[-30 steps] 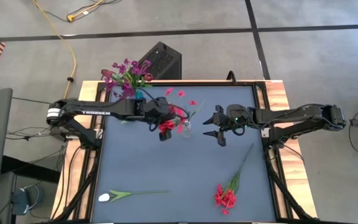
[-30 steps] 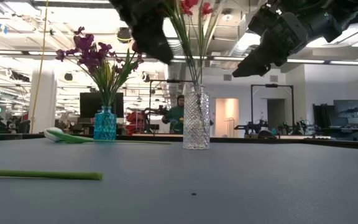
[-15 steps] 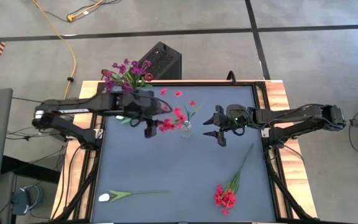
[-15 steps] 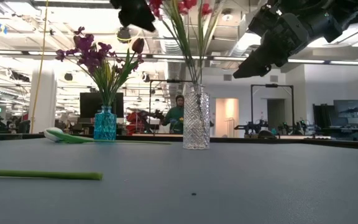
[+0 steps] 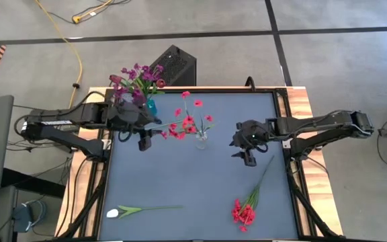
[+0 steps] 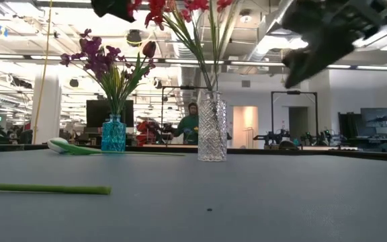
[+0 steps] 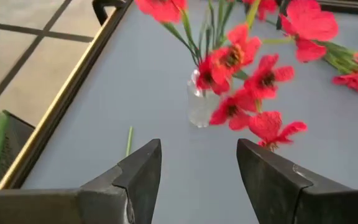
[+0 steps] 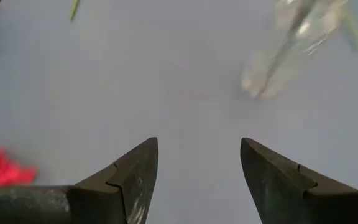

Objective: Sort flowers into vase by color
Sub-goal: Put the red flowers into the transparent vase

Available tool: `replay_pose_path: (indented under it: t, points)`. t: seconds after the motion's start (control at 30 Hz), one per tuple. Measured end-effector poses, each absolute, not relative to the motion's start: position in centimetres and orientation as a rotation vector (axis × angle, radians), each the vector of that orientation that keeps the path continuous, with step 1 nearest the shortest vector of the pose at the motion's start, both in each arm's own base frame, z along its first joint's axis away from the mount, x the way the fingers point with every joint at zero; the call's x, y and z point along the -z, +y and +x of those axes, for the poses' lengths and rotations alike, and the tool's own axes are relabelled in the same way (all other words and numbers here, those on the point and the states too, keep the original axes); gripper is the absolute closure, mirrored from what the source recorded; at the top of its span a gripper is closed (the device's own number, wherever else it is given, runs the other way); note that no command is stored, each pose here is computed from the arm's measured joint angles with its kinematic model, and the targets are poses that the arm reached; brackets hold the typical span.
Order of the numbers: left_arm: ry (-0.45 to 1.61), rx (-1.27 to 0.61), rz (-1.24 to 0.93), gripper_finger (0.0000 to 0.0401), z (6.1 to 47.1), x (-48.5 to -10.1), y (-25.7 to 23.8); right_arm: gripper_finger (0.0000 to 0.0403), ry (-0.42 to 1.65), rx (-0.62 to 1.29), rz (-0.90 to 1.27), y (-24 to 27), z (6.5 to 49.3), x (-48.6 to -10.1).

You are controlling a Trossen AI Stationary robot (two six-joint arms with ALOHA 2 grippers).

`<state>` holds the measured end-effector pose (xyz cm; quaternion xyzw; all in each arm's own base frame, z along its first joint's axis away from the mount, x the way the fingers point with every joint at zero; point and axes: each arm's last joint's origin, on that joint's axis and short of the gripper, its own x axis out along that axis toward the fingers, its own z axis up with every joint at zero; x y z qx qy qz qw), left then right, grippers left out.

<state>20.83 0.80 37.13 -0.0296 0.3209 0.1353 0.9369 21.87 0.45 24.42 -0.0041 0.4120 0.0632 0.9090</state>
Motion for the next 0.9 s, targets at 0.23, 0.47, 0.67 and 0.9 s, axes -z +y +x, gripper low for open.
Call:
replay_pose_path:
  t: [0.23,0.47,0.67,0.9]
  points:
    - [0.705,-0.294,-0.031,0.0214,20.7,-34.5,-0.9,0.0148,1.074,-0.314,-0.194,2.5,19.8,-23.3]
    - [0.704,-0.297,0.008,0.0221,21.0,-32.6,-1.8,0.0148,1.113,-0.430,-0.243,5.4,18.9,-23.1]
    - [0.669,-0.265,0.037,0.0221,21.6,-31.4,-2.2,0.0148,1.167,-0.535,-0.313,7.8,18.7,-22.0]
    - [0.674,-0.230,0.051,0.0221,21.6,-28.7,-3.0,0.0148,1.366,-0.611,-0.365,10.0,19.7,-18.3]
